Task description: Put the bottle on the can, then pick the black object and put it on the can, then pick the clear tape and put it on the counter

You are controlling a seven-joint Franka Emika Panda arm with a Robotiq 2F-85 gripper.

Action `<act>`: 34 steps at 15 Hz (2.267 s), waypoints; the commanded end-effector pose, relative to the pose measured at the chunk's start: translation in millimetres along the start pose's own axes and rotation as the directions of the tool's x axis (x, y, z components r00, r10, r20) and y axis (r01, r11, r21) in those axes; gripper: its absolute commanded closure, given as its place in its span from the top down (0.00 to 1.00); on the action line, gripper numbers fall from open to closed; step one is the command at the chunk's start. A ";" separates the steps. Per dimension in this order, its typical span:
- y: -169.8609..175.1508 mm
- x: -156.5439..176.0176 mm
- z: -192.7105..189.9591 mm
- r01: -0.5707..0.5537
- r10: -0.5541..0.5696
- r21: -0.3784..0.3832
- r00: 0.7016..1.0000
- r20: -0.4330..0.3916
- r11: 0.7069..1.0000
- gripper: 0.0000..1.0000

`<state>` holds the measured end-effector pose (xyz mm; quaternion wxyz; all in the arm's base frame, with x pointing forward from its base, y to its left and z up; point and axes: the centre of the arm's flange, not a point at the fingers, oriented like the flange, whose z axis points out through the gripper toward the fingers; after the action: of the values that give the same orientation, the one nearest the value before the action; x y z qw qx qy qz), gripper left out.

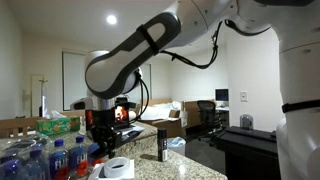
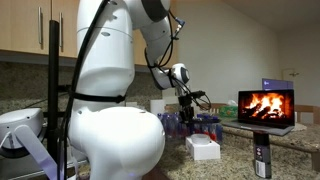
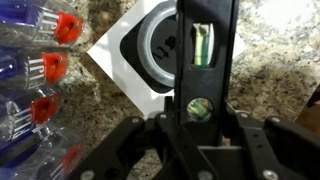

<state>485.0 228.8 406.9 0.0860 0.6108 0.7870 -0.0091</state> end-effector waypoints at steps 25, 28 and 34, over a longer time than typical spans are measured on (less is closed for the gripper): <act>-62.8 -143.1 -51.9 -0.292 0.295 -0.118 0.955 0.014 0.949 0.18; -59.3 -180.3 -61.8 -0.327 0.328 -0.086 0.945 0.000 0.941 0.18; -52.4 -258.1 -74.7 -0.407 0.406 -0.009 0.913 -0.032 0.914 0.18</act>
<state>469.0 1.8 502.2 0.1020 0.7577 0.6441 0.0262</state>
